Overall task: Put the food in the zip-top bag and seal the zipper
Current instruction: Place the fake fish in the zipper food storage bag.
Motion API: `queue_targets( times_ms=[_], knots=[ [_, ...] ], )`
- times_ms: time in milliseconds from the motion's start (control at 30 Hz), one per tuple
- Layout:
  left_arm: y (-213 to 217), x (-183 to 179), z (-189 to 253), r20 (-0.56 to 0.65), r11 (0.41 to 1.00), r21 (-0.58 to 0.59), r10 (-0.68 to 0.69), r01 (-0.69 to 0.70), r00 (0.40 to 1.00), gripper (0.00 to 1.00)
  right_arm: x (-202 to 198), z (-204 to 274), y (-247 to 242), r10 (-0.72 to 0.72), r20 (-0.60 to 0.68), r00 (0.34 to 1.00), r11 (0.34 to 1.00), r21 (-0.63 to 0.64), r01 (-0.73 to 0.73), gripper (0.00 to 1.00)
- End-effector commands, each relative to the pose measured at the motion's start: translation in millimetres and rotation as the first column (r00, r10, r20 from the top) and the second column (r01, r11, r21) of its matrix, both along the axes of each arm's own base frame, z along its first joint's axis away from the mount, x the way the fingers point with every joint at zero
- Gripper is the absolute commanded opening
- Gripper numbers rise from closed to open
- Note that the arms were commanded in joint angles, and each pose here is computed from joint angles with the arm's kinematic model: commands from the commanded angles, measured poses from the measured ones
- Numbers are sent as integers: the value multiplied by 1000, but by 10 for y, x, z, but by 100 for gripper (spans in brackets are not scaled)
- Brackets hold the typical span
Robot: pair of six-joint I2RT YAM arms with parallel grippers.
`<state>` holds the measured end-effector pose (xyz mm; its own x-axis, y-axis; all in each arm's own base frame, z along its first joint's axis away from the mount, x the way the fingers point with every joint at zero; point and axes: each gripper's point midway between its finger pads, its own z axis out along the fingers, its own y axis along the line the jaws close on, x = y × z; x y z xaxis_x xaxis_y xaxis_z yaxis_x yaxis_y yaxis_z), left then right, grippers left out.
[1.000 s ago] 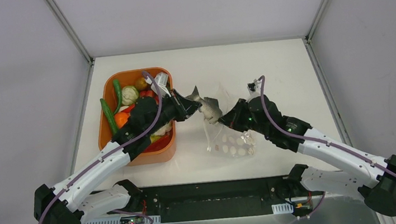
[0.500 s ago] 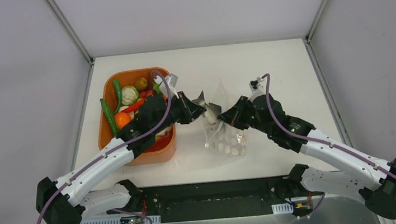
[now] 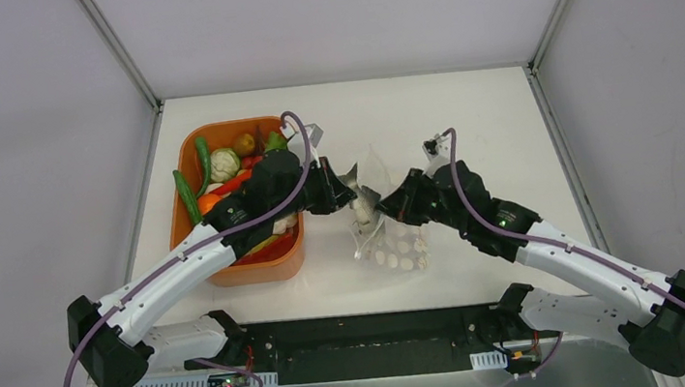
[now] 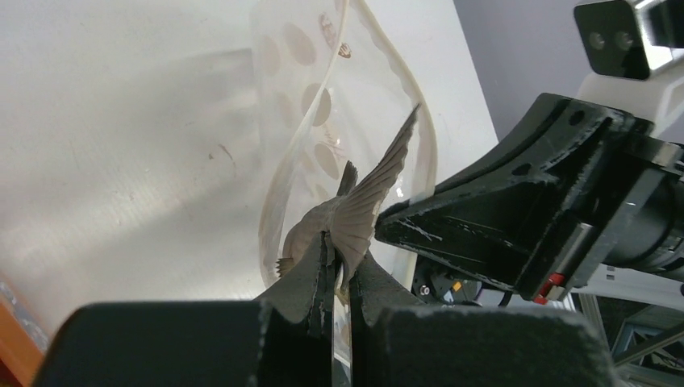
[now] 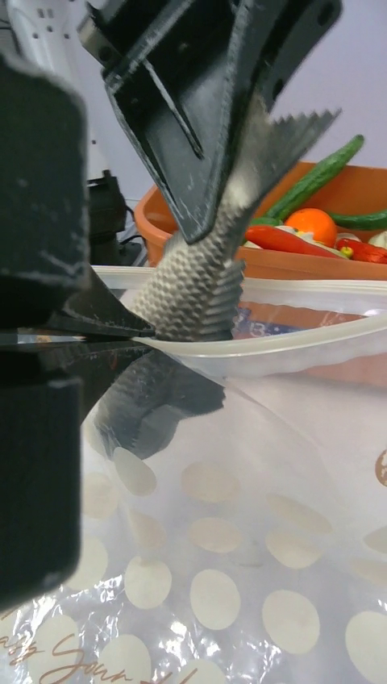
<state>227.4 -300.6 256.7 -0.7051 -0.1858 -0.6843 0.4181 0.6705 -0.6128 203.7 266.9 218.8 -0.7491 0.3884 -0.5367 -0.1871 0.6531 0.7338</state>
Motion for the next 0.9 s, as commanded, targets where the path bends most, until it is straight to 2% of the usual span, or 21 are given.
queue_targets(
  times_ms=[0, 167, 433, 533, 733, 867],
  knots=[
    [30, 38, 98, 23, 1000, 10, 27, -28, 999, 0, -95, 339, 151, 138, 112, 984, 989, 42, -144, 0],
    [-48, 18, 117, 2, 1000, 7, -7, 7, 1000, 0, -107, 401, 92, 144, 185, 972, 988, 29, -152, 0],
    [-102, 5, 70, -18, 999, 28, -20, 20, 1000, 0, -123, 664, 16, 122, 309, 943, 985, 79, -154, 0],
    [-153, -20, 90, -23, 999, 25, -45, 46, 999, 3, -105, 633, 7, 116, 304, 946, 987, 69, -143, 0],
    [-204, -64, 114, -15, 997, 33, -73, 74, 997, 19, -57, 544, -9, 84, 266, 960, 992, 64, -105, 0],
    [-195, -52, 119, -10, 997, 44, -69, 69, 998, 37, -56, 536, -14, 81, 264, 961, 993, 65, -101, 0]
  ],
)
